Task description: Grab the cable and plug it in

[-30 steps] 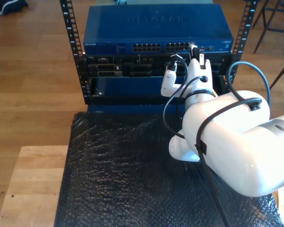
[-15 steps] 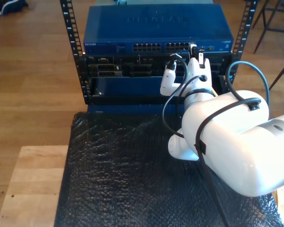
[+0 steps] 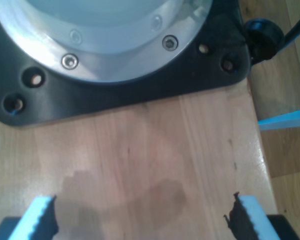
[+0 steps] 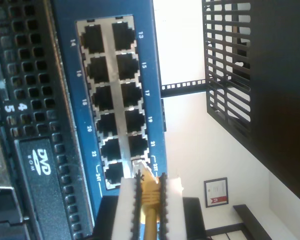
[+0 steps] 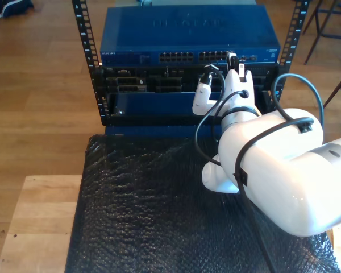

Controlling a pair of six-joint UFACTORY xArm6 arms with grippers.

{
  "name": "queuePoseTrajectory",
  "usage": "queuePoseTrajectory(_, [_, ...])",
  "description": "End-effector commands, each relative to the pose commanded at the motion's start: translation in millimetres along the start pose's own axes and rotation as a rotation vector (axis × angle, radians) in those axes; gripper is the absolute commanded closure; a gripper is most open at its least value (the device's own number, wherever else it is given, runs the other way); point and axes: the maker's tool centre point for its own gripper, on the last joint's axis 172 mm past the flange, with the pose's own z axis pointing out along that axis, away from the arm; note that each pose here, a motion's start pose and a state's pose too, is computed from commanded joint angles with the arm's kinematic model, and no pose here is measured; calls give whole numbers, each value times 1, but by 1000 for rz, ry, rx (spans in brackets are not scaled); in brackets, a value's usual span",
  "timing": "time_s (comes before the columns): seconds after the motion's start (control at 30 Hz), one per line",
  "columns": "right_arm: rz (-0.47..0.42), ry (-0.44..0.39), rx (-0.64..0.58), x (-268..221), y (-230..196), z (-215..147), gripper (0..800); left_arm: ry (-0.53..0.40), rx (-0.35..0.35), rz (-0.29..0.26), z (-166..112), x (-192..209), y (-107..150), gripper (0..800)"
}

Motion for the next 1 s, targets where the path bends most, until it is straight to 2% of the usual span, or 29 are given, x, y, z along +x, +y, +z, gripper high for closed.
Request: queuePoseTrajectory(1.0, [-7, 11, -1, 4, 0, -3, 800, 0, 0, -2, 0, 0, 0, 0])
